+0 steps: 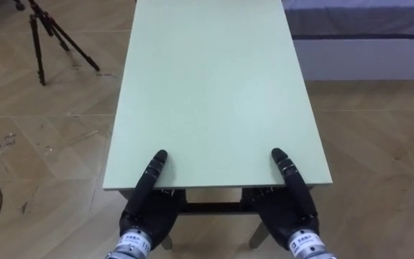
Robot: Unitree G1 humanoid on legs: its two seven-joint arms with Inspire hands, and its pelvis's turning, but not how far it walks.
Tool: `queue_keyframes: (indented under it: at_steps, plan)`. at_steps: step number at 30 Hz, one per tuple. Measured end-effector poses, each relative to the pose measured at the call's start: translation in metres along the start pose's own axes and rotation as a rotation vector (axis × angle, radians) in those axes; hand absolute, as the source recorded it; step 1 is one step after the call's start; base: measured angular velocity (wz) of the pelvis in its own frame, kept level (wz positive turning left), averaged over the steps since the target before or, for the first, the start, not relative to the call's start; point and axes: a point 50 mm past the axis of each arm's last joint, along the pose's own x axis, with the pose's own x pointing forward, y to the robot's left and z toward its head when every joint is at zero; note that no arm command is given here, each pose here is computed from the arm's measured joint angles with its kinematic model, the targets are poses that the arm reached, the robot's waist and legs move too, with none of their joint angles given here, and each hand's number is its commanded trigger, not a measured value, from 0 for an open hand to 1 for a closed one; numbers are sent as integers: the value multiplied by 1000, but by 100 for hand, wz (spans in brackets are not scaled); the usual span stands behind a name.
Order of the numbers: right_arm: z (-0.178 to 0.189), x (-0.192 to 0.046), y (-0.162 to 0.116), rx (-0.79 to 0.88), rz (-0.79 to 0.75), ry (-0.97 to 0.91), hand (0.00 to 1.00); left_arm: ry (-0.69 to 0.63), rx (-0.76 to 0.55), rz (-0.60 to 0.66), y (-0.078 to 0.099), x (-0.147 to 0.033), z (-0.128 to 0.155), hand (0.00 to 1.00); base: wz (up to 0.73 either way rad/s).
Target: Move table with human
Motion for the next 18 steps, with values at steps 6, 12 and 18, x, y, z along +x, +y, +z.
queue_keyframes:
  at_steps: [6, 12, 18]
  plan:
    - [1, 0, 3, -3, 12, -3, 100, -9, 14, -16, -4, 0, 1, 100, 1]
    - [1, -1, 2, -4, 10, -14, 100, -7, 13, -21, -5, 0, 0, 100, 1]
    - [0, -5, -3, -1, -6, -18, 100, 6, 14, -14, -3, -2, -4, 100, -4]
